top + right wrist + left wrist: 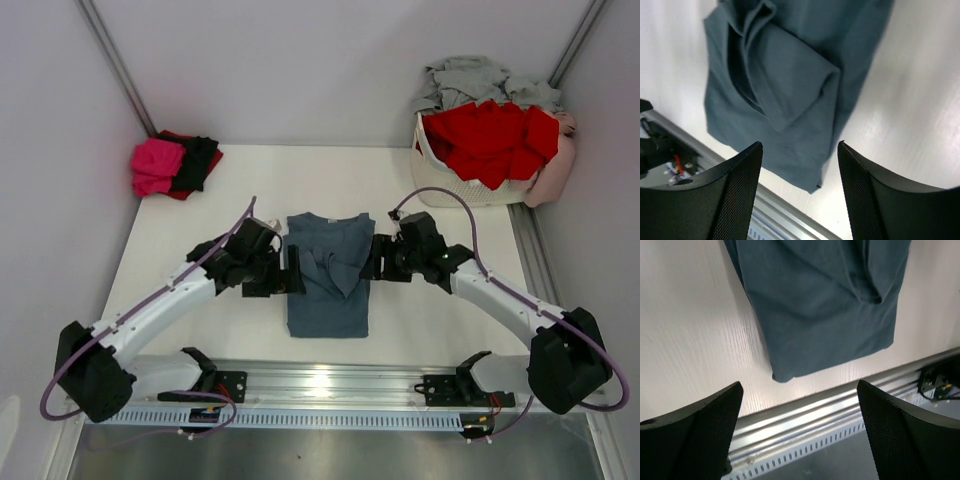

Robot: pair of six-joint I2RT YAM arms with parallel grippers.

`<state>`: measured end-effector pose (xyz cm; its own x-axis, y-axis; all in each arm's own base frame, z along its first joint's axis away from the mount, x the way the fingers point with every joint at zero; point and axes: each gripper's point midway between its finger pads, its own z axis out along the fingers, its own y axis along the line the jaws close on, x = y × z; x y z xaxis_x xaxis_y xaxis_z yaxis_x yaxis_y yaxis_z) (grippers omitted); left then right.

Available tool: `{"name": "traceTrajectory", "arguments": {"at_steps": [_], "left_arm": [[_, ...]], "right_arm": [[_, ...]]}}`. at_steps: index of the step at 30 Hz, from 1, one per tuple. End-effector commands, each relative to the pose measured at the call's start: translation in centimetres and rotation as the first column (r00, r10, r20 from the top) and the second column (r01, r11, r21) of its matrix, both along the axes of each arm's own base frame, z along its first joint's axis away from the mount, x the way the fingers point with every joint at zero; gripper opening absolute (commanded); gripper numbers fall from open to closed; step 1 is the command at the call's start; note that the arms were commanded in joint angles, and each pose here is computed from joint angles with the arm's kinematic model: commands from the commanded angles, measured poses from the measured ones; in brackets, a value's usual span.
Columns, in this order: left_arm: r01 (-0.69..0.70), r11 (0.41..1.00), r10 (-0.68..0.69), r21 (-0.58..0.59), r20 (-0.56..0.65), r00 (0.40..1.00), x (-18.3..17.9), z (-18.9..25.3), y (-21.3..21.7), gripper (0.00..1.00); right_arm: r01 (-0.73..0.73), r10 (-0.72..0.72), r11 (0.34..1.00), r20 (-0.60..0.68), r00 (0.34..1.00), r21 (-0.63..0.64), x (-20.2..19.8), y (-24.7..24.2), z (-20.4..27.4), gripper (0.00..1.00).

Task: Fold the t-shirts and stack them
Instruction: Fold the folded rectangular tshirt in 1/3 of the way

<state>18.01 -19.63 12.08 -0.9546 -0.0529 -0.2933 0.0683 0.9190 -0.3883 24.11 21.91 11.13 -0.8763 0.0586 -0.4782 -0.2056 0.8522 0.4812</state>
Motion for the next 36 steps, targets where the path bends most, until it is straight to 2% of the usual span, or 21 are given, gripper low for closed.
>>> {"name": "traceTrajectory", "arguments": {"at_steps": [1, 3, 6, 7, 8, 9, 12, 13, 16, 17, 19, 23, 26, 27, 29, 30, 33, 36], "left_arm": [[-0.083, 0.995, 0.095, -0.062, 0.236, 0.967, 3.3, 3.8, 0.3, 0.99], [-0.122, 0.989, 0.142, -0.080, 0.343, 0.929, 4.3, 4.7, 1.3, 0.99], [-0.241, 0.957, 0.289, -0.162, 0.467, 0.836, 5.4, 6.7, 3.4, 0.99], [-0.232, 0.951, 0.307, -0.206, 0.516, 0.800, 5.6, 7.7, 3.6, 0.99], [-0.236, 0.949, 0.312, -0.208, 0.532, 0.787, 5.6, 7.6, 3.9, 0.99], [-0.239, 0.946, 0.321, -0.216, 0.546, 0.774, 5.7, 7.9, 4.2, 0.99], [-0.264, 0.942, 0.337, -0.210, 0.558, 0.758, 5.5, 7.9, 5.0, 0.99], [-0.271, 0.941, 0.339, -0.203, 0.555, 0.760, 5.5, 7.8, 5.1, 0.99], [-0.276, 0.944, 0.331, -0.182, 0.534, 0.778, 5.1, 7.0, 5.3, 1.00], [-0.274, 0.946, 0.323, -0.172, 0.527, 0.786, 4.9, 6.6, 5.3, 0.99], [-0.272, 0.948, 0.318, -0.166, 0.522, 0.792, 4.7, 6.5, 5.3, 0.99], [-0.271, 0.950, 0.311, -0.155, 0.524, 0.793, 4.4, 6.6, 5.7, 0.99], [-0.254, 0.955, 0.295, -0.151, 0.529, 0.796, 4.2, 6.8, 5.7, 1.00], [-0.250, 0.956, 0.292, -0.151, 0.530, 0.797, 4.1, 6.9, 5.7, 0.99], [-0.245, 0.957, 0.289, -0.153, 0.527, 0.799, 4.0, 6.9, 5.6, 1.00], [-0.243, 0.957, 0.289, -0.156, 0.528, 0.798, 4.0, 7.0, 5.6, 0.99], [-0.234, 0.959, 0.282, -0.157, 0.523, 0.805, 3.9, 6.8, 5.4, 0.99], [-0.223, 0.961, 0.275, -0.161, 0.522, 0.808, 3.9, 6.8, 5.2, 0.99]], "right_arm": [[-0.073, 0.067, 0.982, 0.038, 0.997, 0.173, 1.1, 2.7, 2.7, 0.65], [-0.114, 0.103, 0.953, 0.054, 0.993, 0.282, 0.8, 3.5, 3.1, 0.65], [-0.142, 0.129, 0.899, 0.061, 0.990, 0.414, 1.0, 3.3, 2.5, 0.66], [-0.128, 0.128, 0.882, 0.032, 0.991, 0.453, 0.8, 3.4, 2.3, 0.66], [-0.143, 0.136, 0.864, 0.051, 0.989, 0.483, 0.9, 3.5, 2.1, 0.67], [-0.143, 0.156, 0.852, 0.017, 0.988, 0.504, 0.7, 3.6, 1.3, 0.68], [-0.154, 0.187, 0.814, 0.000, 0.982, 0.559, 0.4, 4.4, 0.9, 0.72], [-0.150, 0.210, 0.805, -0.039, 0.977, 0.575, -0.1, 4.7, 0.0, 0.73], [-0.164, 0.254, 0.741, -0.046, 0.966, 0.651, -0.4, 5.7, -0.7, 0.73], [-0.122, 0.255, 0.722, -0.098, 0.962, 0.681, -0.7, 5.9, -0.8, 0.72], [-0.137, 0.294, 0.684, -0.099, 0.951, 0.717, -1.2, 6.7, -1.4, 0.70], [-0.122, 0.316, 0.659, -0.127, 0.940, 0.742, -1.6, 7.9, -1.6, 0.67], [-0.125, 0.319, 0.673, -0.134, 0.938, 0.729, -1.6, 8.5, -2.1, 0.58], [-0.122, 0.320, 0.676, -0.141, 0.937, 0.727, -1.6, 8.6, -2.2, 0.48], [-0.125, 0.326, 0.673, -0.141, 0.935, 0.729, -1.6, 8.9, -2.3, 0.34], [-0.124, 0.324, 0.673, -0.140, 0.936, 0.729, -1.5, 9.0, -2.3, 0.20], [-0.130, 0.320, 0.676, -0.130, 0.938, 0.725, -1.2, 9.2, -2.0, 0.00], [-0.143, 0.314, 0.683, -0.111, 0.943, 0.717, -0.6, 9.4, -1.6, 0.00]]}}
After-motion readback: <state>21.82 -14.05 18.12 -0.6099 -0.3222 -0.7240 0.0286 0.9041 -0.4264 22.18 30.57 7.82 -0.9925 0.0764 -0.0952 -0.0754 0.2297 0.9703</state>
